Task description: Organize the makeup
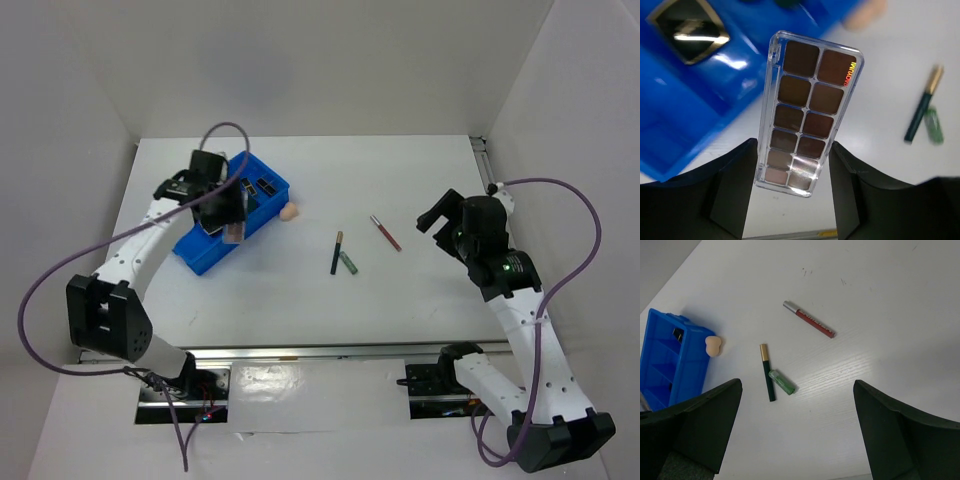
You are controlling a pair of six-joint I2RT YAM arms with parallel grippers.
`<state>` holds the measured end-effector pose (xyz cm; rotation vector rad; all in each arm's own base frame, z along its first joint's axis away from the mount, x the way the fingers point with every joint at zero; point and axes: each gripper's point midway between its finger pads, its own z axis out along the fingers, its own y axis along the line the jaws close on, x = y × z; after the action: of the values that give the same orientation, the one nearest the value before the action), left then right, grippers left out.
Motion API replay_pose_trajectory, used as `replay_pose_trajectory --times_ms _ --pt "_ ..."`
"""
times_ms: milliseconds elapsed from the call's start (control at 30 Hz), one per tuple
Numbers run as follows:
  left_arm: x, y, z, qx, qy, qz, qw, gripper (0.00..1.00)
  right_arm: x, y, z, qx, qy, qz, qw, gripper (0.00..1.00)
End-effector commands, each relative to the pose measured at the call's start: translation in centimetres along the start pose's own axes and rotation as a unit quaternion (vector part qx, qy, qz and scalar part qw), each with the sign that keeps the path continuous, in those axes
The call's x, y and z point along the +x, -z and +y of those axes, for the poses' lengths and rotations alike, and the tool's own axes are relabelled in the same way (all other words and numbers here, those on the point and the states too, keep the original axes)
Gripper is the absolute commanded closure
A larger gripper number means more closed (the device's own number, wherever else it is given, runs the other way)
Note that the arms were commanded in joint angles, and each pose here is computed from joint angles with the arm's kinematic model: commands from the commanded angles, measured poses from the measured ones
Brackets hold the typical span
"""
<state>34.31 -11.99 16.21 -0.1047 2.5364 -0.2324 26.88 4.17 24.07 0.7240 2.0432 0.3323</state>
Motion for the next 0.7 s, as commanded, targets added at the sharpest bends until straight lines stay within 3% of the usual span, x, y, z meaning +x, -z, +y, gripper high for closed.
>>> replay_pose_trajectory --times_ms 0,133,233,500,667 --pt "-5.3 1.9 3.2 -0.018 0.130 -0.060 0.989 0.93 -1.1 -0.3 1.2 -0.025 -0.004 -0.020 0.999 0.00" --pt "-8.1 2.7 10.4 -0.076 0.239 -0.098 0.963 0.92 -1.0 -0.5 1.1 -0.022 0.002 -0.016 1.000 0.00" --pt "-8.0 1.5 14.1 -0.095 0.308 -0.097 0.942 0.92 -0.3 -1.0 0.8 -0.020 0.003 -0.008 1.000 0.00" --pt "-6.0 -0.5 18.1 -0.152 0.396 -0.074 0.902 0.89 0.3 -1.1 0.8 -0.025 0.010 0.003 1.000 0.00" --pt "-4.5 -1.6 19.2 -0.167 0.416 -0.054 0.892 0.85 -0.2 -0.9 0.9 -0.024 0.013 -0.004 1.000 0.00"
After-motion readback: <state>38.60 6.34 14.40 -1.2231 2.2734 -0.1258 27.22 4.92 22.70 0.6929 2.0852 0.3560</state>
